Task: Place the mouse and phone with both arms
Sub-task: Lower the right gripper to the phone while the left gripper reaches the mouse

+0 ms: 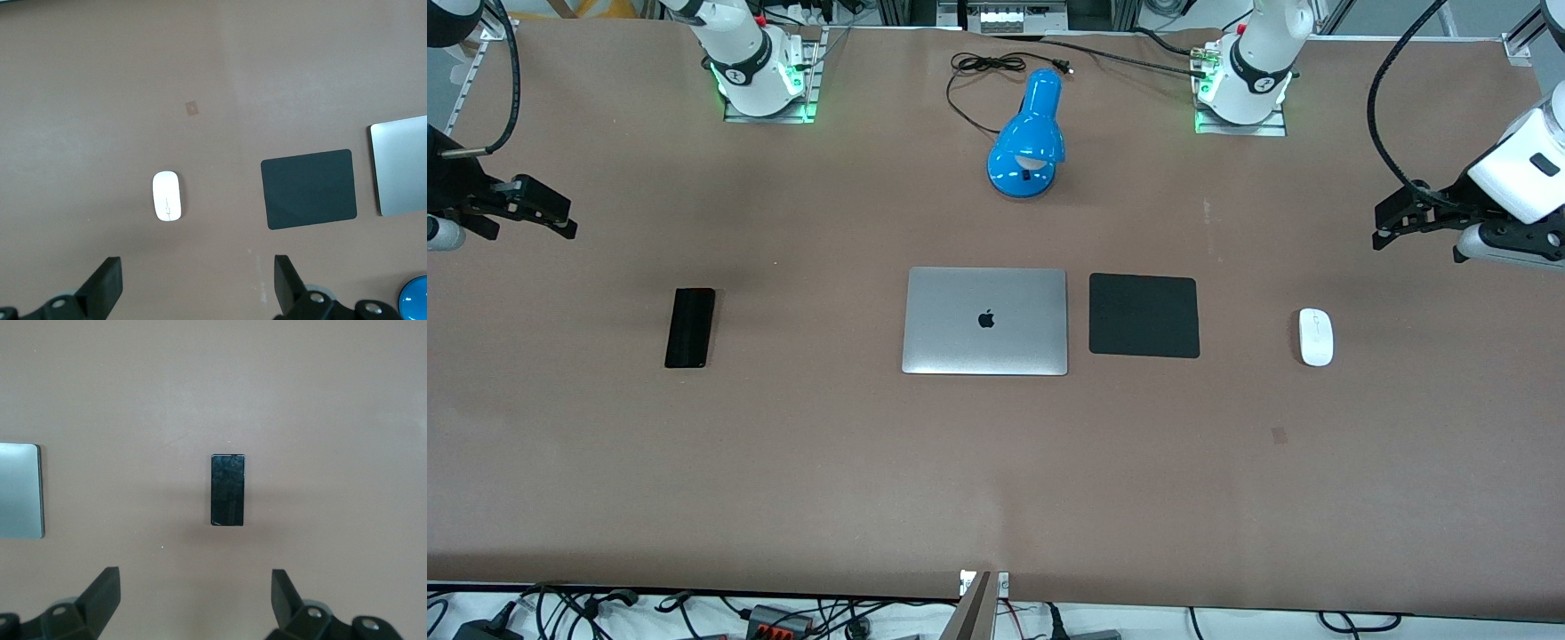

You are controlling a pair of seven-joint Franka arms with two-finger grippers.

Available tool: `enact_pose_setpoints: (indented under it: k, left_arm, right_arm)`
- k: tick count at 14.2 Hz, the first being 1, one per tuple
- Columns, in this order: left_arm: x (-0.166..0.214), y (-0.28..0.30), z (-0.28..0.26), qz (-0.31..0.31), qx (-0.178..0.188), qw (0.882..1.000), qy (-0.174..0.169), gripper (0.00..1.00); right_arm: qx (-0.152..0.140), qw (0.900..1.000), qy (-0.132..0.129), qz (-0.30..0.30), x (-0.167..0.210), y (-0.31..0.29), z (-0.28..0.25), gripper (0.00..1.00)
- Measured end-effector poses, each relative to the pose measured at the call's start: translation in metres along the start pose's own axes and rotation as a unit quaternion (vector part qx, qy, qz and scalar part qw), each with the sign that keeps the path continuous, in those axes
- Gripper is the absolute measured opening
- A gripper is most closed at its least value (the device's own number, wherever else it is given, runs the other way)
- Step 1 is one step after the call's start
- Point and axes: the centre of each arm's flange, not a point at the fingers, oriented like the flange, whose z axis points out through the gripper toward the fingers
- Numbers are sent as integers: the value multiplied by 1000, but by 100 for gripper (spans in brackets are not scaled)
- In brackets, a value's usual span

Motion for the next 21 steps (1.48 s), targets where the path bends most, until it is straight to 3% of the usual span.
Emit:
enact_pose_setpoints:
  k: [8, 11, 16, 21]
  left_arm:
    - [0, -2, 0, -2, 0, 1000, -1, 100]
    - [-3, -2, 5, -2, -2, 1000, -18, 100]
    - [-7, -6, 8, -6, -4, 999, -33, 100]
    - [0, -14, 34, -9, -10, 998, -62, 100]
  right_arm:
    - [0, 1000, -2, 6, -1, 1, 0, 100]
    - [1, 1000, -20, 7, -3, 2, 10, 100]
    - [2, 998, -65, 15, 19, 7, 74, 100]
    - [1, 997, -75, 23, 43, 18, 136, 100]
